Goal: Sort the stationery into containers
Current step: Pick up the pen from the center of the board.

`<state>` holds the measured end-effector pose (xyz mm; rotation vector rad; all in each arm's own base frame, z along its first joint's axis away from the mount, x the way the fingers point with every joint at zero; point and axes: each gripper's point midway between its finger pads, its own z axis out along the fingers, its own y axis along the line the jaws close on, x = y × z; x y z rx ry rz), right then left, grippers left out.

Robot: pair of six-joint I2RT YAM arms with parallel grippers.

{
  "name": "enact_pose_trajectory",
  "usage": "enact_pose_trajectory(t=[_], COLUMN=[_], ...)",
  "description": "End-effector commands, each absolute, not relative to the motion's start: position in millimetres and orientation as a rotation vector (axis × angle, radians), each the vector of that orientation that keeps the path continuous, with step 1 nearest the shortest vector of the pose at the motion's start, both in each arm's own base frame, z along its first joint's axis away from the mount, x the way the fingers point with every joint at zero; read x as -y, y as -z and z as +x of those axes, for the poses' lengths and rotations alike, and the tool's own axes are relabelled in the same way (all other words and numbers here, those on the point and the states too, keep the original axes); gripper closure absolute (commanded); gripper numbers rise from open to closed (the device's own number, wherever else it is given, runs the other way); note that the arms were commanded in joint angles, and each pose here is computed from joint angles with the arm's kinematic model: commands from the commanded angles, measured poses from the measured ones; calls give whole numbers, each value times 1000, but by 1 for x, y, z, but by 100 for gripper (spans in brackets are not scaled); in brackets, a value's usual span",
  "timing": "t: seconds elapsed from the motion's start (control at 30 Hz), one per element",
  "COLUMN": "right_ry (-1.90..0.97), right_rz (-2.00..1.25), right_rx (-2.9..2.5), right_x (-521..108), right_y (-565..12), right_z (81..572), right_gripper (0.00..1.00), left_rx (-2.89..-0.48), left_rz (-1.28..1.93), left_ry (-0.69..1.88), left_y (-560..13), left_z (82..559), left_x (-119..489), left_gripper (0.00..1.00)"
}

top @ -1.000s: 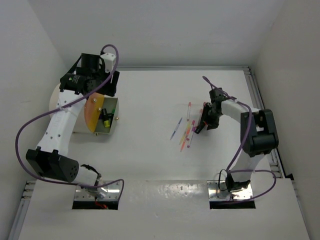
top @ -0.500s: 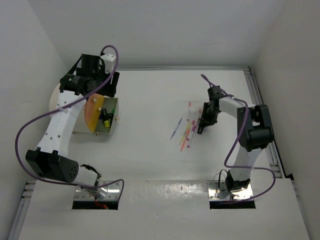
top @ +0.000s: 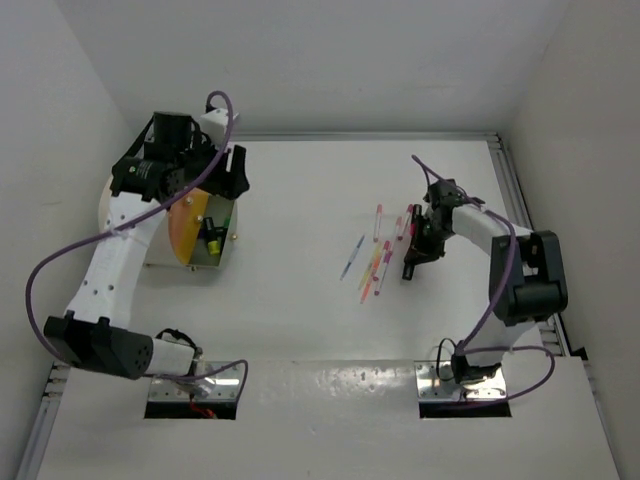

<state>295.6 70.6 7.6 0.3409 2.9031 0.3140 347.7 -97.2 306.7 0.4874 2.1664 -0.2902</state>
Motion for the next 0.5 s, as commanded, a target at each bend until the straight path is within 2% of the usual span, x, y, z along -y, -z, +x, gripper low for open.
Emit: enact_pose_trajectory(t=[0.0, 0.03, 0.13, 0.23, 0.33, 0.47], right_ry=[-564, -687, -937, -1041, -1115, -1160], right_rz=[98, 26, -174, -327, -473, -535], right_rx=[-2741, -2675, -2460, -2281, -2157, -2051], right_x=[-106, -125, -178, -217, -263, -296], right_y=[-67, -86, -147, -199, -239, -276], right_z=[308, 312, 314, 315, 300, 292], right_gripper=[100, 100, 100, 100, 100, 100], left_rx=[-1953, -1889, -1804, -1769, -1763, -1773], left_rz=[651, 700, 666, 599, 504, 460], left_ry=[615, 757, 976, 1142, 1268, 1258], left_y=[-343, -346, -352, -354, -361, -366], left_z=[311, 293, 269, 259, 256, 262], left_x=[142, 159, 183, 197, 208, 217], left_gripper=[32, 32, 28, 30, 33, 33])
